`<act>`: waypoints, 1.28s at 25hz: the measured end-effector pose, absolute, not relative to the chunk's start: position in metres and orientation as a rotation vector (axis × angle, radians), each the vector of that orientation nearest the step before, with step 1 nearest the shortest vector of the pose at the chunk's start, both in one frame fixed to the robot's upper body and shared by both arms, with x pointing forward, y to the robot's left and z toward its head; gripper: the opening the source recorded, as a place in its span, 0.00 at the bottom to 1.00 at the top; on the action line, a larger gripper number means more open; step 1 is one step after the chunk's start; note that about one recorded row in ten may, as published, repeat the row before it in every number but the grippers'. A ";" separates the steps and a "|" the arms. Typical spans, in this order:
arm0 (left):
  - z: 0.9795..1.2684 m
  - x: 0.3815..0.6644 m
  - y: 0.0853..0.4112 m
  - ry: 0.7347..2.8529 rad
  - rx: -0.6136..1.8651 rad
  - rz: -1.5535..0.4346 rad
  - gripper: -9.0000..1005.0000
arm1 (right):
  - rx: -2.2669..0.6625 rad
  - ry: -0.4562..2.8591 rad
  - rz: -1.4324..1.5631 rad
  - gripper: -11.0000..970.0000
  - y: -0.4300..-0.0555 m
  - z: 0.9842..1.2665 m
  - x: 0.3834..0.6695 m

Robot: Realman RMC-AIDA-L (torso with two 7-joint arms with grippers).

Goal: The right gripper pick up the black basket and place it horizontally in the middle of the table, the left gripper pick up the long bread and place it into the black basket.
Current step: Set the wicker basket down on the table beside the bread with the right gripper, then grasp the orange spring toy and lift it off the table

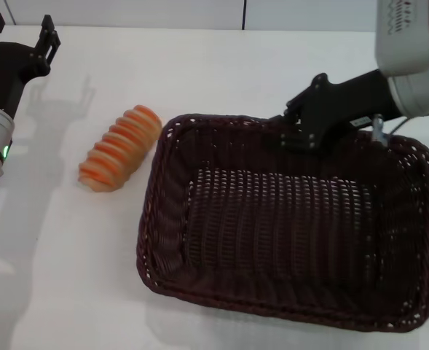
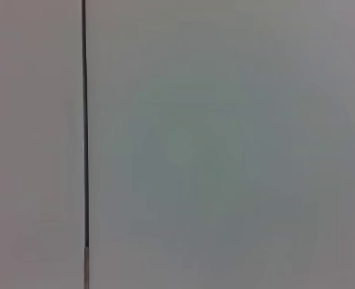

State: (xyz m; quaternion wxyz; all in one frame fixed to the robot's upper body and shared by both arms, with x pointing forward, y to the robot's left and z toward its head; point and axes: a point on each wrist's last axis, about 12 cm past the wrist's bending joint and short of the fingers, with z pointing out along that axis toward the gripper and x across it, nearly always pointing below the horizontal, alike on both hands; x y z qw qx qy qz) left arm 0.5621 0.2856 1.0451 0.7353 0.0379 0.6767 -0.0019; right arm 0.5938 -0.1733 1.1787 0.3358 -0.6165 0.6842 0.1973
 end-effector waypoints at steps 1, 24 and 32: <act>1.045 0.562 0.286 1.487 0.084 -0.003 0.77 | -1.614 1.770 0.496 0.19 -0.168 1.176 0.598; 1.044 0.562 0.288 1.491 0.075 0.001 0.77 | -1.655 1.646 0.467 0.23 -0.139 1.169 0.599; 1.045 0.563 0.288 1.491 0.079 0.000 0.77 | -1.553 1.595 0.336 0.48 -0.143 1.175 0.598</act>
